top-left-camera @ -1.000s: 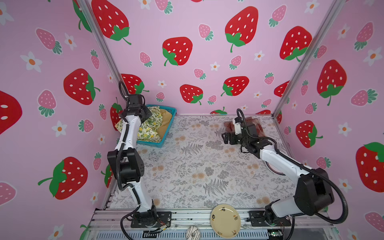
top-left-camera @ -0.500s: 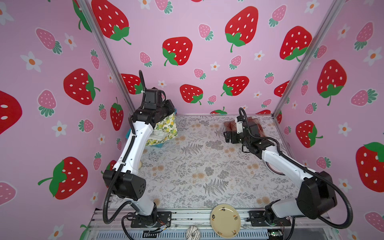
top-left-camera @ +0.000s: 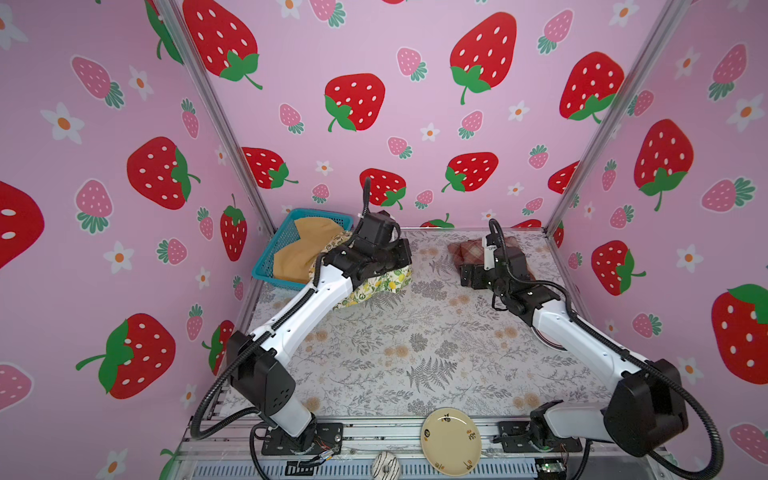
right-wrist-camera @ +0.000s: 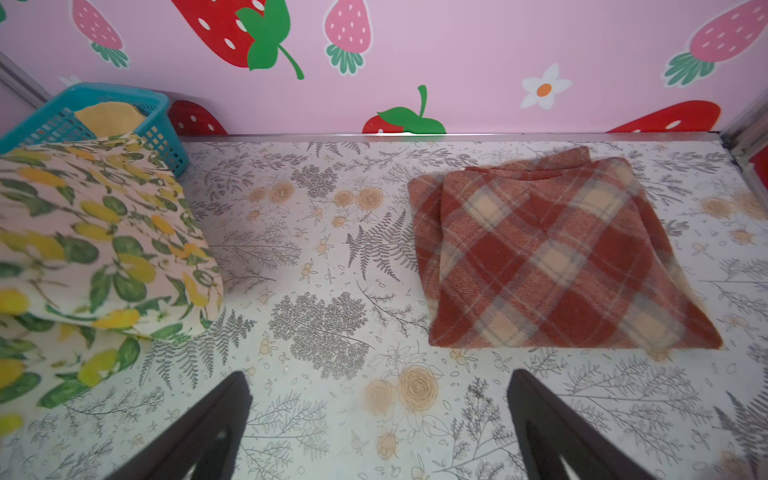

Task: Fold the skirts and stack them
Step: 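Lift the lemon-print skirt from the basket with the left gripper toward table center, then lay the lemon skirt flat with the left gripper while the right approaches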

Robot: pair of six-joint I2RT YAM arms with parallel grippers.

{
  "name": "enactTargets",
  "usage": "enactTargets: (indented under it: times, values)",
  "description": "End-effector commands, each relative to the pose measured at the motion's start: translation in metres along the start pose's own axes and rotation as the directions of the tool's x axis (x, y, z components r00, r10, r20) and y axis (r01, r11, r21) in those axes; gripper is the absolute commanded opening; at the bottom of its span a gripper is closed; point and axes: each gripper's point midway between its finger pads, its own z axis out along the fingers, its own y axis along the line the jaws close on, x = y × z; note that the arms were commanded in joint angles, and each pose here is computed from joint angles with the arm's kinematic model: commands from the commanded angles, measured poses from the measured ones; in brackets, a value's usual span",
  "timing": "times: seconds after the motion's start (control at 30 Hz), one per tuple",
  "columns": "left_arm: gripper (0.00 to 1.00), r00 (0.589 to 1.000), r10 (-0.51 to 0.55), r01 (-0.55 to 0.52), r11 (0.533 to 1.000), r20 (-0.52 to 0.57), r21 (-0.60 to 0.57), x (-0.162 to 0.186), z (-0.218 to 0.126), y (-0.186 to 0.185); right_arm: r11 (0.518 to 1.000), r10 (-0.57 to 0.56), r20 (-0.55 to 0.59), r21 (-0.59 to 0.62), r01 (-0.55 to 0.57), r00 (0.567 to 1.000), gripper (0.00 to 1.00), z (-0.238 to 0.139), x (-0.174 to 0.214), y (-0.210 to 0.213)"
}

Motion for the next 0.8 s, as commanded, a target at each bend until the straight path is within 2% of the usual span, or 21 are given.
enactTargets:
  times: [0.0,0.13,0.37,0.53,0.63,0.67,0.77]
  values:
    - [0.00,1.000,-0.025,0.025,0.998,0.003,0.058,0.017,0.043,-0.025,0.996,0.030,0.042,0.079,-0.033,0.999,1.00,-0.018,-0.005,-0.024]
    - [0.00,0.996,-0.006,0.014,0.996,-0.089,0.086,0.053,0.096,-0.052,0.990,0.045,0.068,0.129,-0.054,0.997,1.00,-0.034,-0.003,-0.045]
    - [0.00,0.981,0.011,0.019,0.988,-0.192,0.153,0.094,0.156,-0.103,0.973,0.044,0.086,0.223,-0.063,0.995,1.00,-0.056,0.000,-0.080]
    - [0.00,0.973,0.011,0.042,0.973,-0.231,0.225,0.102,0.183,-0.135,0.956,0.034,0.102,0.287,-0.062,0.994,1.00,-0.067,0.002,-0.095]
    - [0.01,0.972,0.013,0.051,0.962,-0.233,0.267,0.094,0.188,-0.149,0.954,0.033,0.096,0.294,-0.060,0.995,1.00,-0.066,0.004,-0.098]
    - [0.09,0.975,0.019,0.044,0.960,-0.221,0.276,0.089,0.186,-0.151,0.960,0.031,0.093,0.275,-0.055,0.995,1.00,-0.065,0.004,-0.094]
    - [0.51,0.982,0.029,0.020,0.967,-0.186,0.255,0.066,0.176,-0.141,0.984,0.023,0.082,0.172,-0.037,0.996,1.00,-0.059,0.003,-0.076]
